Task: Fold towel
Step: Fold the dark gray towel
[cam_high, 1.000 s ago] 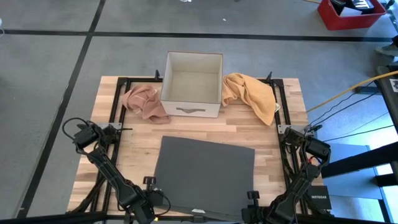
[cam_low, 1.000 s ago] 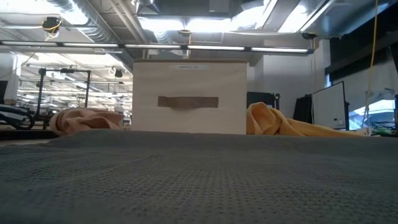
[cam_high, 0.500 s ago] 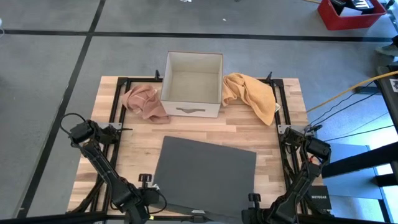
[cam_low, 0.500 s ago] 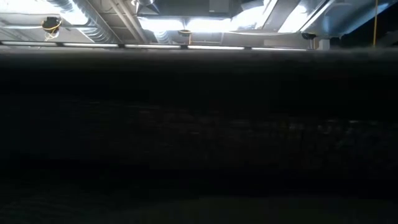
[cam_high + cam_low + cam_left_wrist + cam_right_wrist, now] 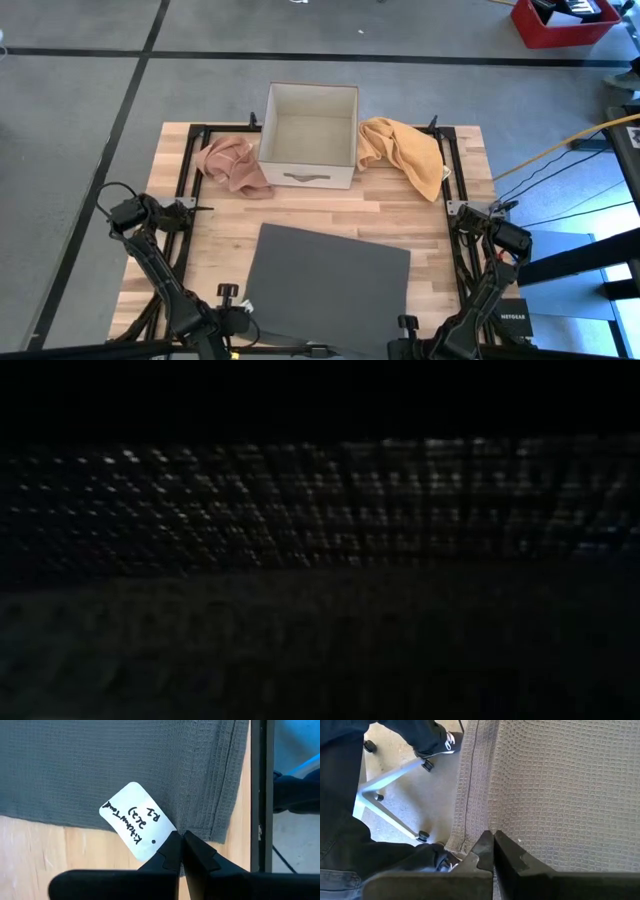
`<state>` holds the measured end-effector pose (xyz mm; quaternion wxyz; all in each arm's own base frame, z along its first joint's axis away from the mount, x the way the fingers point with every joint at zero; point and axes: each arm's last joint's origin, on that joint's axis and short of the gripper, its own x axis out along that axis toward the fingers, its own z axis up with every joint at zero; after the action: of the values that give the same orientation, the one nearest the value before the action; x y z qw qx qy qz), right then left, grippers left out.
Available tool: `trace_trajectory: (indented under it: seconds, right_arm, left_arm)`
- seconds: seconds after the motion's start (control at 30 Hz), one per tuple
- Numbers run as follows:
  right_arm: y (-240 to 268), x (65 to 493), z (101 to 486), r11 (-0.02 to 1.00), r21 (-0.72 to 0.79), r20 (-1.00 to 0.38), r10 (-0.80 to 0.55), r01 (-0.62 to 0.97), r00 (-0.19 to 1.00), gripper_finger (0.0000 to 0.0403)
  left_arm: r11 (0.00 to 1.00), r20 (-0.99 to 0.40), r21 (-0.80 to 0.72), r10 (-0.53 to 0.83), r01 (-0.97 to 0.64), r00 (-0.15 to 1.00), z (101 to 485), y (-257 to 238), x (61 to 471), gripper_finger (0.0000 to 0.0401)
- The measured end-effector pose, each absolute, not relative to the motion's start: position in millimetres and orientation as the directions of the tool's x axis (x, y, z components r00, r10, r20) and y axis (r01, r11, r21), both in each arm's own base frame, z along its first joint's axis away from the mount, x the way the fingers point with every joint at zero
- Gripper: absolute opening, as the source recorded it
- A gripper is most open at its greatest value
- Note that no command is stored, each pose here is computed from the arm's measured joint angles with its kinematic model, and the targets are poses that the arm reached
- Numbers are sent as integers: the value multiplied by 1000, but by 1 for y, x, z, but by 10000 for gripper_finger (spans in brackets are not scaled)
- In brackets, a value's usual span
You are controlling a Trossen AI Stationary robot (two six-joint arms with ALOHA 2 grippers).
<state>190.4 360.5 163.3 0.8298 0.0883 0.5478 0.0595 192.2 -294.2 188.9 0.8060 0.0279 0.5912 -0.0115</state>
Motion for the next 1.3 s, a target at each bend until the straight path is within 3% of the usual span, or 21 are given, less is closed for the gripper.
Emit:
trace_trajectory:
  seconds: [0.27,0.6,0.8,0.9,1.03,1.3]
  right_arm:
    - [345,196,160,990,108,-926,69,87,370,6]
    - [335,197,179,988,121,-927,77,97,367,7]
    - [327,194,195,989,102,-911,48,110,409,7]
    - [327,196,203,987,114,-879,47,114,474,7]
    - [340,194,205,979,194,-844,138,54,518,7]
    - [348,196,186,981,191,-867,152,34,474,7]
  left_arm:
    - [976,-935,217,213,-18,283,189,-275,189,3]
    - [973,-926,231,228,-27,299,194,-263,204,3]
    - [967,-875,240,254,-86,412,219,-255,196,3]
    - [976,-860,201,216,-82,462,231,-256,189,3]
    - [989,-851,142,101,40,515,234,-275,178,3]
    - [993,-913,118,105,8,395,205,-282,168,3]
